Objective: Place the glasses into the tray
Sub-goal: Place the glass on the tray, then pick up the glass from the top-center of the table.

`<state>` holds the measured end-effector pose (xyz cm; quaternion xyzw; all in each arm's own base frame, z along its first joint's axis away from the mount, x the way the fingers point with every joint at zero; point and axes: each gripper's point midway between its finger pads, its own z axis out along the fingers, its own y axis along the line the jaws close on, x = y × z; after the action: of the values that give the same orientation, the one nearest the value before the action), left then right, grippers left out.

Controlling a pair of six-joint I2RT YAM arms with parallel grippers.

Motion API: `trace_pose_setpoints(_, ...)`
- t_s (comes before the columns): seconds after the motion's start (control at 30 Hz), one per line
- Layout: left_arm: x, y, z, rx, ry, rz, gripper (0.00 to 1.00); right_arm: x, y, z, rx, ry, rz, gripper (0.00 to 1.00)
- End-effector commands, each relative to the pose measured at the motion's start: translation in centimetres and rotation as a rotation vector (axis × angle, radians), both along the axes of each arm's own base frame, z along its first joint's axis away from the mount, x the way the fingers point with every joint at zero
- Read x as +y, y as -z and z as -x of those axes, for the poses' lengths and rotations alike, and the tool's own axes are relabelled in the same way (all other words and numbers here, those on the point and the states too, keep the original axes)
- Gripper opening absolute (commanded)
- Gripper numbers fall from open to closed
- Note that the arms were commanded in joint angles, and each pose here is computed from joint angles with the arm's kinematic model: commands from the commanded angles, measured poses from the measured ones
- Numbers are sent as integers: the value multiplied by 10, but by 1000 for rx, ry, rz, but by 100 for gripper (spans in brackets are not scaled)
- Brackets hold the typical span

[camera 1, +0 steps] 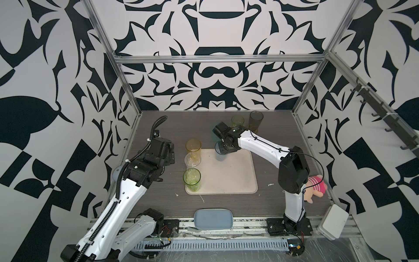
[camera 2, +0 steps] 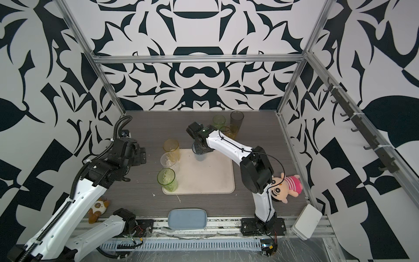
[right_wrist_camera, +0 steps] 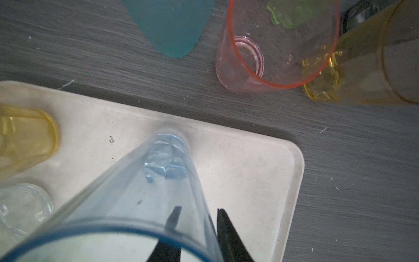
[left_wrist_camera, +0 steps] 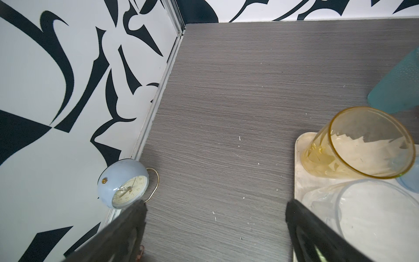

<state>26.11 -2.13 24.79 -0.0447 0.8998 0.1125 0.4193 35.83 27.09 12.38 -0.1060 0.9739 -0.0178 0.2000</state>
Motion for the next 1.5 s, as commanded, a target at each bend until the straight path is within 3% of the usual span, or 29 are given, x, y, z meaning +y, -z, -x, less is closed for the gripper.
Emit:
trace_pose_setpoints(0.0,3,4,3,17,-15,-7,100,6,-23,-6,-44,-8,-25,35)
trace_pose_setpoints(0.2,3,5,3,18,-17,-7,99,7,-43,-11,-84,-26,-26,48)
trace_pose_setpoints(0.43,4,5,4,18,-17,-9,99,5,-78,-18,-154,-48,-21,54)
trace_pose_setpoints(0.9,5,2,4,6,-24,-6,99,15,-145,-44,-330,-80,-63,52)
trace_pose_setpoints(1.13,6,2,5,5,-27,-7,100,16,-152,-67,-367,-63,-77,52)
trace_pose_setpoints(1.47,6,3,5,5,-26,-6,100,7,-129,-102,-330,-11,-135,49)
